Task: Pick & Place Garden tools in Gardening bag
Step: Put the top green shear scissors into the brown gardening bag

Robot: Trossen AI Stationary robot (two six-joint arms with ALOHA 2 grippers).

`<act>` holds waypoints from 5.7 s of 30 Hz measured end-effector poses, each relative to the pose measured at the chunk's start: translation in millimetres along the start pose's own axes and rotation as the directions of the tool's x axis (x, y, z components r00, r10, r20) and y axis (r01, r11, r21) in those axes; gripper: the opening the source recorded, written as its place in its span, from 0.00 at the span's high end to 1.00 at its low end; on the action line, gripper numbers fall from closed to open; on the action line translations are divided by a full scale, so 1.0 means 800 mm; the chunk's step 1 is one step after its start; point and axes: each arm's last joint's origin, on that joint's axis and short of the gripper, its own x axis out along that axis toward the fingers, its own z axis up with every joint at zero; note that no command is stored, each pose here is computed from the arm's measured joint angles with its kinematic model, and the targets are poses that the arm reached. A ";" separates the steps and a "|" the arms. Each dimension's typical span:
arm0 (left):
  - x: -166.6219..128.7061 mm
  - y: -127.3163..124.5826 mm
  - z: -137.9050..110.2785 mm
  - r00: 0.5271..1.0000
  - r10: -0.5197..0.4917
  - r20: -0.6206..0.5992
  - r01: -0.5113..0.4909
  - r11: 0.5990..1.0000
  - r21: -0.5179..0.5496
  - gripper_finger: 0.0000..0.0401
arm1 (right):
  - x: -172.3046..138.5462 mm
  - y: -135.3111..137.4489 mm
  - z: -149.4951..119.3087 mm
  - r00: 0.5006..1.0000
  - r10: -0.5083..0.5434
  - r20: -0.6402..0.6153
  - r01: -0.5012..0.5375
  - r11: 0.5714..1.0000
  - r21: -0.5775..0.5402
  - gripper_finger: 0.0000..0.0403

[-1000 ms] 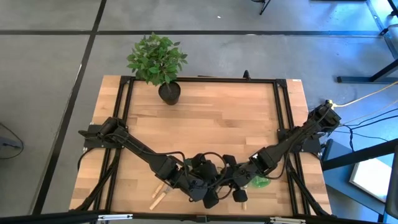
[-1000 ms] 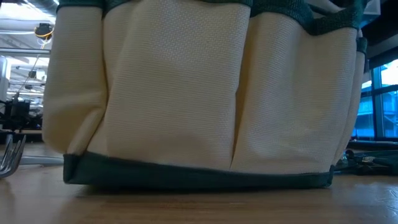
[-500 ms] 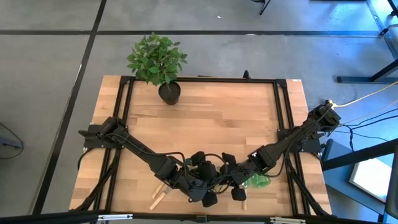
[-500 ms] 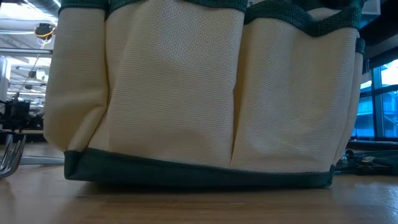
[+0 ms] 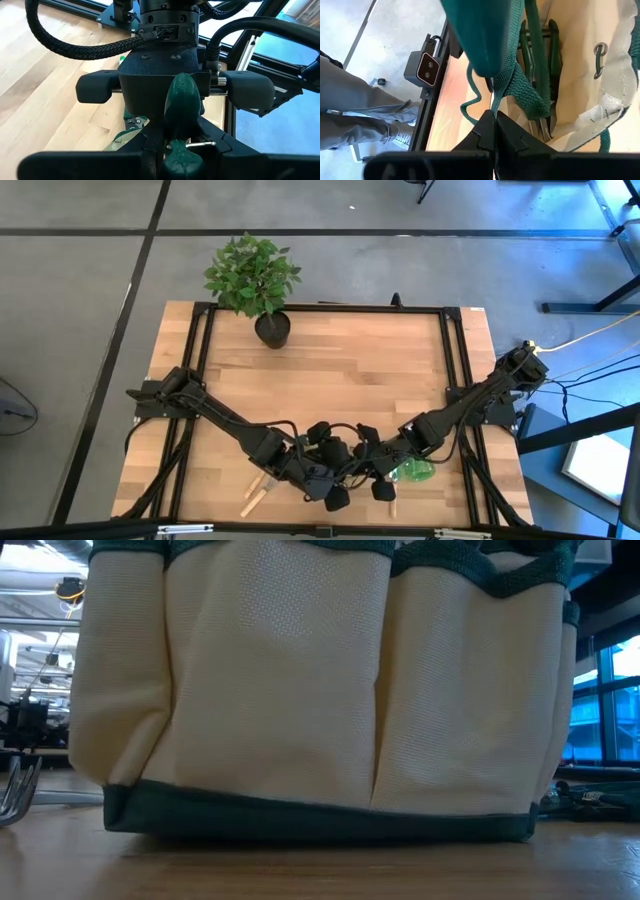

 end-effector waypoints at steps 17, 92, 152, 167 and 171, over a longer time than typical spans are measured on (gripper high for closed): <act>0.001 0.003 0.002 1.000 0.006 -0.002 -0.006 1.000 0.029 0.85 | 0.001 -0.001 -0.001 1.000 -0.009 -0.009 0.009 1.000 0.000 0.99; -0.009 0.007 -0.008 0.997 0.070 0.044 -0.069 0.998 -0.013 0.85 | -0.033 0.001 0.001 0.996 -0.085 0.042 0.082 0.994 0.070 1.00; 0.048 0.010 -0.043 0.997 0.071 0.006 -0.071 0.997 -0.038 0.85 | -0.034 0.001 0.000 0.995 -0.090 0.037 0.088 0.995 0.053 1.00; 0.051 0.012 -0.031 0.988 0.113 0.105 -0.104 0.991 -0.090 0.85 | -0.033 0.003 -0.002 0.996 -0.080 0.025 0.079 0.996 0.036 1.00; 0.054 0.014 -0.035 0.991 0.113 0.078 -0.106 0.990 -0.089 0.85 | -0.033 0.002 -0.002 0.996 -0.091 0.021 0.091 0.995 0.034 1.00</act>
